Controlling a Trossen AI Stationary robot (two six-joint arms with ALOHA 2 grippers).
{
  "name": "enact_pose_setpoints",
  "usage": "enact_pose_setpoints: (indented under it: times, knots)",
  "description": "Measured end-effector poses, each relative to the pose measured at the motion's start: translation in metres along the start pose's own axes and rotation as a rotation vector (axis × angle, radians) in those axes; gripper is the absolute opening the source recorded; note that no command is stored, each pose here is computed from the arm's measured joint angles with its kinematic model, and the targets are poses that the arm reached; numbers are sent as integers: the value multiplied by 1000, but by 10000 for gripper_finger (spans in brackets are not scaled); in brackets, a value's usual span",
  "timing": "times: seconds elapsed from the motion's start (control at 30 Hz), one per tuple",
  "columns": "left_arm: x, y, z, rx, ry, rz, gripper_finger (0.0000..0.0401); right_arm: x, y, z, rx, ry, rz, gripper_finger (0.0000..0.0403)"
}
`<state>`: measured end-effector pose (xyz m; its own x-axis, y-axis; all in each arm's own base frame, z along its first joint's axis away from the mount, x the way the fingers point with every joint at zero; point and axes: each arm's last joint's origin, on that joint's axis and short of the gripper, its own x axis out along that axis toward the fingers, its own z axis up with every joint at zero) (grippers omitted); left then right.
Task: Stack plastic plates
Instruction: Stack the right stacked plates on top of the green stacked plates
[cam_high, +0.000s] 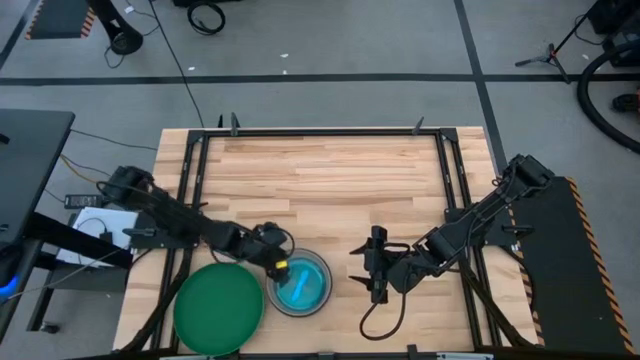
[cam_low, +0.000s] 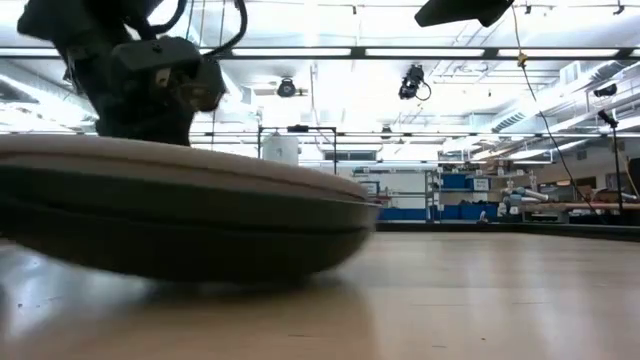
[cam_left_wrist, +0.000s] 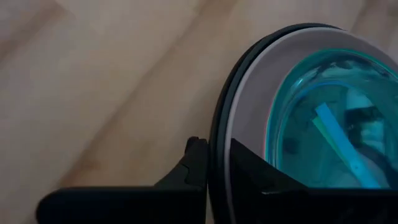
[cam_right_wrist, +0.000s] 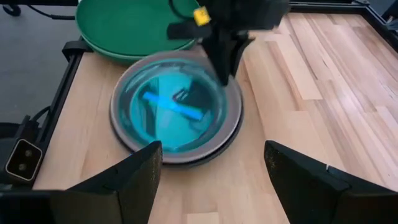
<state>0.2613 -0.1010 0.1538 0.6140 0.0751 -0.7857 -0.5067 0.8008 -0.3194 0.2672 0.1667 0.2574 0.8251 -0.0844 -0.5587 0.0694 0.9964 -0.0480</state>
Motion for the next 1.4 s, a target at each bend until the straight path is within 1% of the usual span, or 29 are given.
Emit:
enact_pose_setpoints:
  times: [0.1,0.33,0.43,0.53,0.6,0.73,0.87,0.97,1.13,1.2,1.27,1.4]
  knots:
    - [-17,8,10,12,6,14,40,0,0,0,-15,-1,-5,291]
    - [-44,23,34,44,34,-77,40,4,-8,3,-17,-5,-43,291]
    - [-53,33,42,71,79,-115,40,6,-10,3,-14,-5,-50,291]
    - [-63,41,46,142,115,-166,40,6,-10,4,-34,-10,-49,291]
    - [-72,44,46,235,127,-202,40,6,-10,5,-69,-22,-50,291]
    - [-91,41,38,430,130,-271,40,8,-12,13,-99,-87,-82,291]
    - [-107,35,28,545,126,-347,40,12,-22,26,-93,-136,-105,291]
    - [-112,31,16,574,175,-359,40,15,-32,33,-63,-146,-131,291]
    - [-114,33,-10,568,363,-276,40,18,-40,36,-20,-157,-152,291]
    - [-114,33,-20,597,375,-284,40,17,-38,39,4,-183,-139,291]
    - [-112,34,-28,629,357,-304,40,14,-32,42,29,-224,-114,289]
    - [-105,45,-46,666,343,-346,40,6,-17,44,54,-290,-72,283]
